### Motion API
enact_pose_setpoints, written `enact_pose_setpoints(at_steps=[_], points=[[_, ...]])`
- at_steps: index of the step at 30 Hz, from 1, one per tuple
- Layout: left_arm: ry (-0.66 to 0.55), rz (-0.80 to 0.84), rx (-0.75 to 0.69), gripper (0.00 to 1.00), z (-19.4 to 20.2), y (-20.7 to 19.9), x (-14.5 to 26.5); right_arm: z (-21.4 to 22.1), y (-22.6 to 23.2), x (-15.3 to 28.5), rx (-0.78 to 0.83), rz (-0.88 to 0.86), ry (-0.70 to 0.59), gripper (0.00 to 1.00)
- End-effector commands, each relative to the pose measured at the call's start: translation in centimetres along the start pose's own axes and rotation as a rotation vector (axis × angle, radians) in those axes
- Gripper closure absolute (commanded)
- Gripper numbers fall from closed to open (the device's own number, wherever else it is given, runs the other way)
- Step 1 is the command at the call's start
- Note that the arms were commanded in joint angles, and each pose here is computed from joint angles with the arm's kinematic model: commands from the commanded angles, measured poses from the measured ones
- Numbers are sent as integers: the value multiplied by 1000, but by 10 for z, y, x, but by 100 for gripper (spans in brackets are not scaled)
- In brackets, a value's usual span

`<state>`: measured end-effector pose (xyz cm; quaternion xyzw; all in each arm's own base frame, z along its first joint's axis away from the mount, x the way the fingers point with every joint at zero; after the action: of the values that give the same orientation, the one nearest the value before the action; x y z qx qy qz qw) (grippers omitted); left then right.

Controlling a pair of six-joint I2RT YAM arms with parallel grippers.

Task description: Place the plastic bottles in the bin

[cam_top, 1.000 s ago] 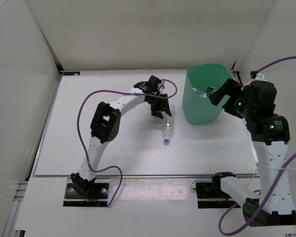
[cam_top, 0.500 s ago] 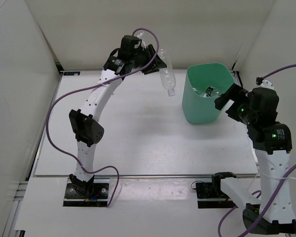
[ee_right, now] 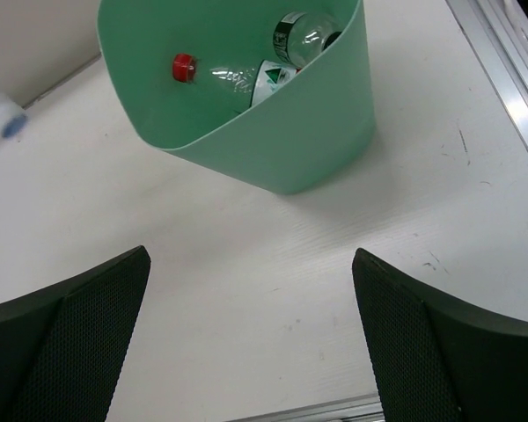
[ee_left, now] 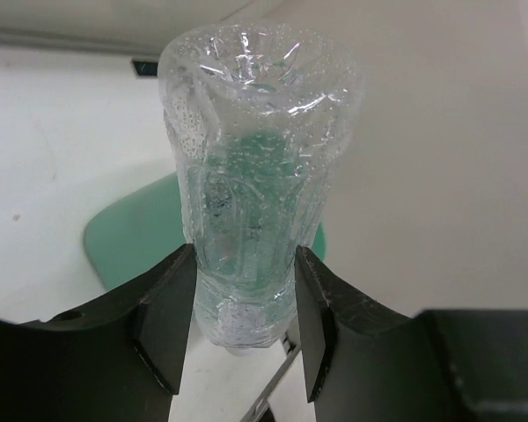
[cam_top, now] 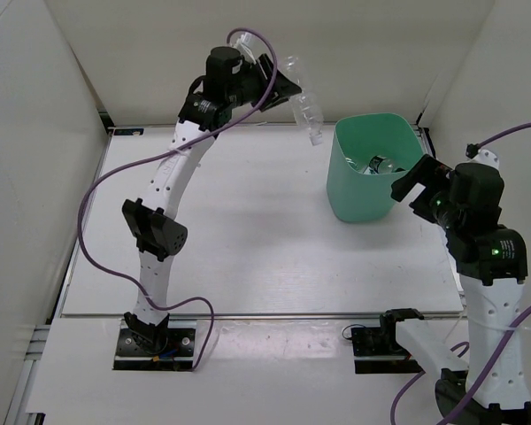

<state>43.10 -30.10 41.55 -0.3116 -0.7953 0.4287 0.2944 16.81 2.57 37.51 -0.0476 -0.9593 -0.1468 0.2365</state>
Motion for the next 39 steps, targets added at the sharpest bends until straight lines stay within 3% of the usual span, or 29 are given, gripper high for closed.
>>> enact_pose_setpoints(at_steps=[1,10,17,21,29,35,39], points=[[-65,158,-17,52,-14,-42,9,-2,-5,9,13,35,-25,1],[-70,311,60,50,-5,-57,-22,-7,-9,13,11,67,-48,1],[-36,363,75,49,25,-69,-43,-12,-9,16,8,78,-71,1],[13,370,78,49,50,-74,-53,-12,-9,16,8,78,-71,1],[118,287,44,46,95,-46,-72,-8,-13,12,-3,97,-87,1],[102,271,20,15,92,-47,-69,-3,-14,9,-21,96,-88,1],[78,285,-10,3,86,-59,-56,-2,-14,6,-21,96,-88,1]])
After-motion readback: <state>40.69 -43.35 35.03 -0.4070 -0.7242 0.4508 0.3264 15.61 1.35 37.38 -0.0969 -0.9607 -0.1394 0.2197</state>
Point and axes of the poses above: each gripper's point midway between its finger pads, its own x axis back along the fingers, its own y axis along the line the jaws close on, z = x × y, the point moved 7 cm from there along x, back along the fingers, and after that the axes turned 9 degrees about x, right-handed, at the moved point
